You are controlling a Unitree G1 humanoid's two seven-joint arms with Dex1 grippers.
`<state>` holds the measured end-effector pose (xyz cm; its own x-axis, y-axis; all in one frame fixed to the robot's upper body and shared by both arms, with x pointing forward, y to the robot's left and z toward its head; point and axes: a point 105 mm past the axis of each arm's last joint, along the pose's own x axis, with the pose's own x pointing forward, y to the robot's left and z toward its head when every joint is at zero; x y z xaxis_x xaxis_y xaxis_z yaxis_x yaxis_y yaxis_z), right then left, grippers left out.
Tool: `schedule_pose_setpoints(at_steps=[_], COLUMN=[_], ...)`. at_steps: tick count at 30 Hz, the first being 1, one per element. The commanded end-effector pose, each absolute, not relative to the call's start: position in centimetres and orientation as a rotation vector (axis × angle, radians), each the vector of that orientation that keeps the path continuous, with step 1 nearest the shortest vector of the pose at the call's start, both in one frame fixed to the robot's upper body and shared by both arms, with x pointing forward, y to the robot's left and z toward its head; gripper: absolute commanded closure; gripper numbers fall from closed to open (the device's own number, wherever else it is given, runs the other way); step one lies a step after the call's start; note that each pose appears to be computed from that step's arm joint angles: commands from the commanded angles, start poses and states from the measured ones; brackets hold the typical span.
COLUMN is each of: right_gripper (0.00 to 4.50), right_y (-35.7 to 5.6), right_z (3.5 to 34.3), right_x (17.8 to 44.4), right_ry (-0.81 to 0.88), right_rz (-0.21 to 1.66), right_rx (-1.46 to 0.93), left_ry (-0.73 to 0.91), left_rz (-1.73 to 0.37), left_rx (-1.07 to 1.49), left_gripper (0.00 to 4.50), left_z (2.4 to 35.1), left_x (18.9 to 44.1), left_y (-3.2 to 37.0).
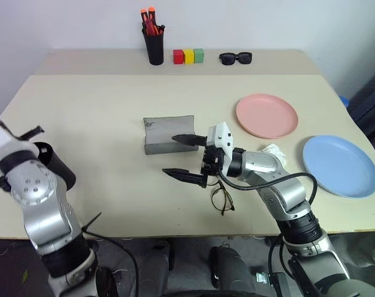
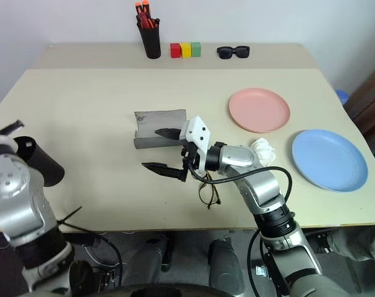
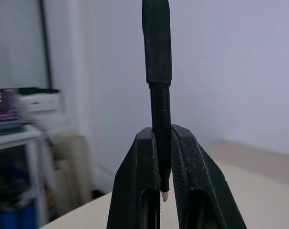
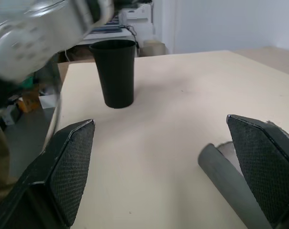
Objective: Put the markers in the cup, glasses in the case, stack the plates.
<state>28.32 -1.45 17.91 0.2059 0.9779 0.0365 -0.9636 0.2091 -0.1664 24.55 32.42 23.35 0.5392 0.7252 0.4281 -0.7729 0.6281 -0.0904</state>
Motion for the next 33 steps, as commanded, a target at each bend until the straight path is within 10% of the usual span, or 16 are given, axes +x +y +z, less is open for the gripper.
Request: schedule_pose_setpoints(at_steps=[1,24,31,33], right_gripper=[0.00,0.00,0.00,0.00], right_y=[-1.0,-0.7,-0.7,-0.7], right_z=[19.1,19.2,19.3,19.3], right_x=[27.8,27.9,27.9,27.8], right_ry=[-0.202,-0.215,-0.216,-0.216], right_rz=[1.393,1.399,1.399,1.400], right_rx=[-0.106,-0.101,-0.101,-0.101], left_ry=[-0.480,-0.354,-0.343,-0.346], left_rz=[0.921,0.846,0.853,0.852], left_rx=[0.146,0.093,0.099,0.097], left_gripper=[4.48,4.48,1.24,1.24], left_z=[23.7,18.6,18.4,18.6], left_x=[22.7,23.2,23.4,23.4], left_y=[31.9,29.8,29.6,29.3])
